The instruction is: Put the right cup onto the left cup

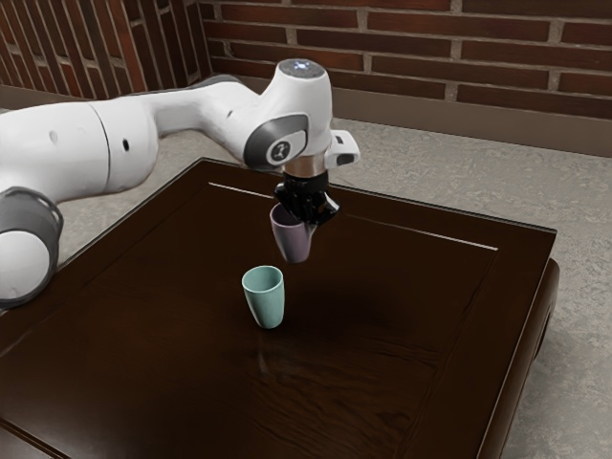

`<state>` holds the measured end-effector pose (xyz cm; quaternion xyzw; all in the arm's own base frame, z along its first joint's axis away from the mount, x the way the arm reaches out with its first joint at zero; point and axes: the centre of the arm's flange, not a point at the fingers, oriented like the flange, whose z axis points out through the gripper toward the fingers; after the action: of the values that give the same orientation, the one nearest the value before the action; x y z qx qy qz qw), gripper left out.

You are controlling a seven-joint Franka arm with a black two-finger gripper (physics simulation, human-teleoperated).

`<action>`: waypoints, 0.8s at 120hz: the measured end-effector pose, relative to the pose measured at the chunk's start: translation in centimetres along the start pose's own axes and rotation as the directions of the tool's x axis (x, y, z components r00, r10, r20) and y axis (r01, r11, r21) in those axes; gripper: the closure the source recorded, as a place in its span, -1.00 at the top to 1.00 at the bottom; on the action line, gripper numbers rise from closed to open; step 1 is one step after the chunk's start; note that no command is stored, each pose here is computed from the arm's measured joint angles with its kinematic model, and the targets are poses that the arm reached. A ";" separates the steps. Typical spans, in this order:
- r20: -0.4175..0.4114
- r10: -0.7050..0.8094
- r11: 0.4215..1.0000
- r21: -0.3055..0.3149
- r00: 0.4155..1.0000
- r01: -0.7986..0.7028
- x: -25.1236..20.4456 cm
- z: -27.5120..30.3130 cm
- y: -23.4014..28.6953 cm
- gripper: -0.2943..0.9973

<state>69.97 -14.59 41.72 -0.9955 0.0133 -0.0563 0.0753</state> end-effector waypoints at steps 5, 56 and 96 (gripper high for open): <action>-0.010 0.003 1.000 -0.001 1.000 -0.003 -0.1 -1.2 0.1 -0.66; 0.063 -0.002 1.000 -0.002 0.998 0.002 -6.6 -5.2 0.8 -0.67; 0.072 -0.056 0.998 -0.014 0.996 0.057 -8.2 -4.6 -0.9 -0.67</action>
<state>61.30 -14.09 45.51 -0.9974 -0.0169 -0.0225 0.0664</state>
